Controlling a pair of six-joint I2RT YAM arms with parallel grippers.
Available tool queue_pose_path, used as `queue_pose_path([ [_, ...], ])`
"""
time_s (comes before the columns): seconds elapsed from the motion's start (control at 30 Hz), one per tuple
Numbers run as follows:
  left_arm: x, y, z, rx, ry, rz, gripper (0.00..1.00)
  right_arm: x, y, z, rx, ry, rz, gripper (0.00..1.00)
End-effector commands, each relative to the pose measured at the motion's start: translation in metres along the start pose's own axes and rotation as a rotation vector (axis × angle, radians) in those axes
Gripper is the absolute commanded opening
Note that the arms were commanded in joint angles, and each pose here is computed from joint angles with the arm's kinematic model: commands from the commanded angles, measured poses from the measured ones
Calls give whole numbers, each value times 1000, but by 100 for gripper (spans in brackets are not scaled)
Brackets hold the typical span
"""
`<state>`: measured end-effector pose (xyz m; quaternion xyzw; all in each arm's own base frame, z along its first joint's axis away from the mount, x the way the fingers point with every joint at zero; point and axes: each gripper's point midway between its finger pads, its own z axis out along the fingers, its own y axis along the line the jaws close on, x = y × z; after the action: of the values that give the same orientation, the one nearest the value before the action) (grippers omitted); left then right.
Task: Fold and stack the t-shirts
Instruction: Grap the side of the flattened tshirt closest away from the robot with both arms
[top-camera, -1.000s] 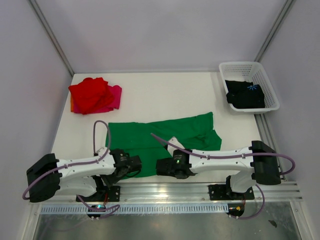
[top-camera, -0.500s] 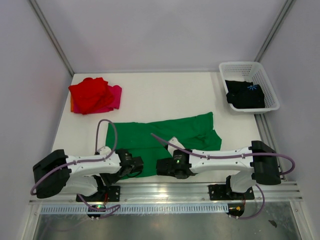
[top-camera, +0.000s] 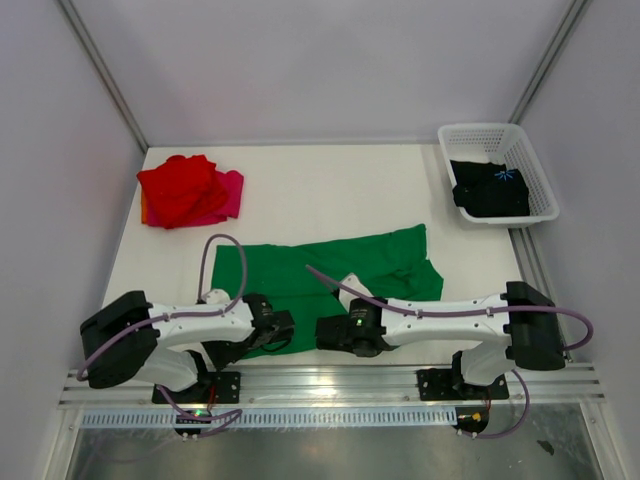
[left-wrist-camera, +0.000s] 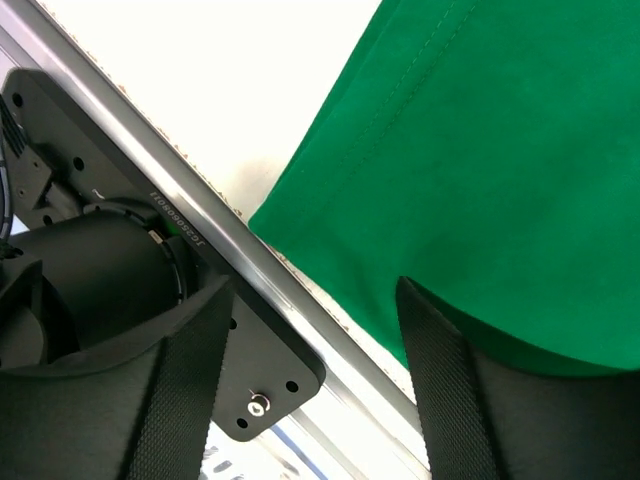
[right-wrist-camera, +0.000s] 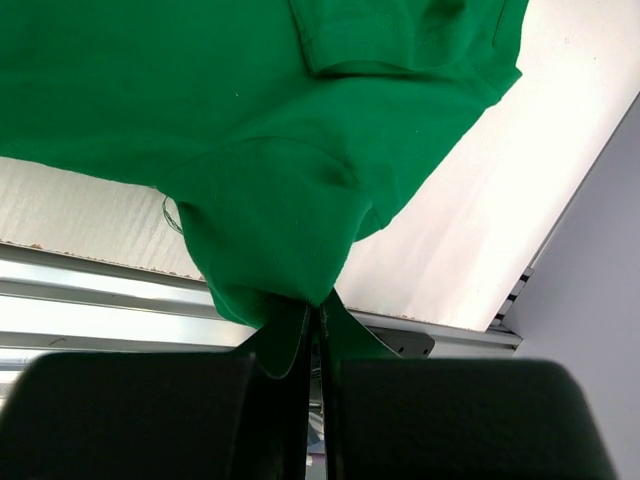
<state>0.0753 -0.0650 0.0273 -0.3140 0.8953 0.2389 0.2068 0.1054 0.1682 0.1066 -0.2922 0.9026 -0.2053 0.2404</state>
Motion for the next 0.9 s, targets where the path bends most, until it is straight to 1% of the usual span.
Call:
queue_pose_path([
  [0.0, -11, -22, 1, 13, 15, -719, 70, -2, -5, -5, -19, -26, 52, 3],
  [0.13, -2, -26, 8, 29, 51, -722, 72, -3, -5, -5, -17, -26, 54, 3],
  [0.47, 7, -28, 18, -9, 29, -667, 69, 0, -10, -6, -1, -18, 56, 3],
  [0.63, 24, -34, 31, -3, 83, -663, 66, 1, -15, -7, 18, -16, 56, 3],
  [0.77, 28, -34, 34, -5, 89, -648, 59, 2, -16, -6, 22, -12, 55, 3],
  [0.8, 28, -35, 34, -3, 91, -648, 51, 2, -15, -6, 19, -10, 54, 3],
  [0.87, 28, -36, 33, 0, 91, -643, 43, 2, -14, -6, 17, -8, 53, 3],
])
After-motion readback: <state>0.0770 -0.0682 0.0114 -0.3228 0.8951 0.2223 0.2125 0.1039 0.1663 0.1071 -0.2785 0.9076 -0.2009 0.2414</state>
